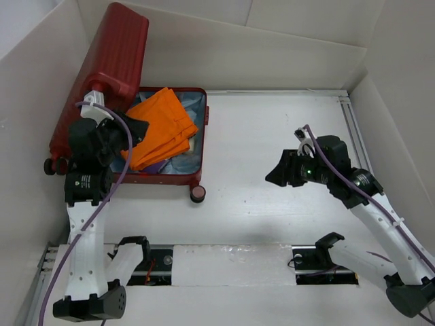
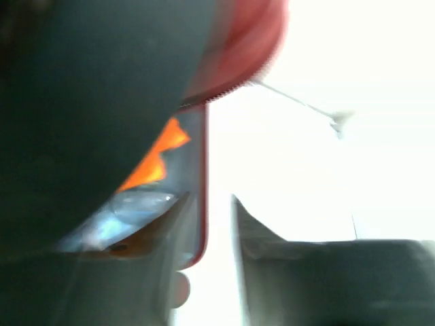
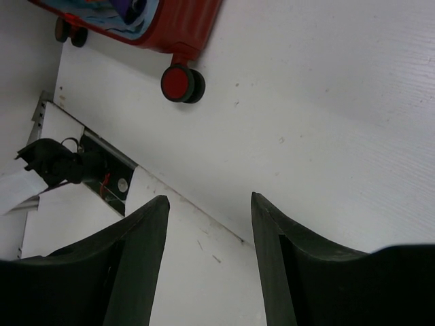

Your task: Pack the luggage

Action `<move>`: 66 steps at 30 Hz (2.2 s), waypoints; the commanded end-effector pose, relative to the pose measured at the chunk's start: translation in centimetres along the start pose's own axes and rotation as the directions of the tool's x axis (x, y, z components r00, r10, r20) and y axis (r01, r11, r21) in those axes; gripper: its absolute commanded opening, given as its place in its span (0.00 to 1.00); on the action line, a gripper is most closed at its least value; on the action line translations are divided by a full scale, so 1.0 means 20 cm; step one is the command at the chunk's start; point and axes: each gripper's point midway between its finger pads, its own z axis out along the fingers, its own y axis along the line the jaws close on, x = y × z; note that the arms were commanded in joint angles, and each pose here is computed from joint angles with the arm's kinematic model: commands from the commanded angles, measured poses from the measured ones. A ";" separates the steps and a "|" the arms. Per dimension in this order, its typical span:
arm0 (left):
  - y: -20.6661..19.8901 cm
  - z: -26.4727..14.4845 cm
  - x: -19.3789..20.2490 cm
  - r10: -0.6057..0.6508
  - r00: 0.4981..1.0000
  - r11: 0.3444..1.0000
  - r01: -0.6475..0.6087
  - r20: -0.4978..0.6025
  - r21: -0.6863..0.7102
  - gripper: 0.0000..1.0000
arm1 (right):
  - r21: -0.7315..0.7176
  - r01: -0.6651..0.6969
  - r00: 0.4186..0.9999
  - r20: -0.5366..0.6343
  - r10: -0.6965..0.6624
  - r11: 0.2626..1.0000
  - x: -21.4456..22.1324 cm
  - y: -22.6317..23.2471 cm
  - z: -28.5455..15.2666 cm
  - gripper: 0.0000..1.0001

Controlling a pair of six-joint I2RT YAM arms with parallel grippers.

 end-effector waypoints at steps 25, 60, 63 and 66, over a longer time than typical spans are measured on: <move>-0.77 -0.66 0.17 0.168 0.957 0.660 0.069 -0.236 0.748 1.00 | -0.097 0.008 0.990 0.139 0.005 0.995 -0.39 0.29 0.06 0.92; 1.04 0.02 -0.78 0.040 0.908 0.496 0.344 0.416 -0.797 0.68 | -0.192 0.116 0.989 0.114 -0.096 0.975 -0.21 0.59 0.57 0.64; 1.24 0.15 -0.73 -0.142 0.936 0.502 0.349 0.323 -0.791 0.41 | -0.148 0.093 0.990 0.116 -0.076 0.985 -0.25 0.50 0.54 0.24; 1.36 0.25 -0.80 -0.195 0.945 0.520 0.327 0.263 -0.789 0.36 | -0.119 0.072 0.991 0.120 -0.057 0.990 -0.28 0.42 0.55 0.08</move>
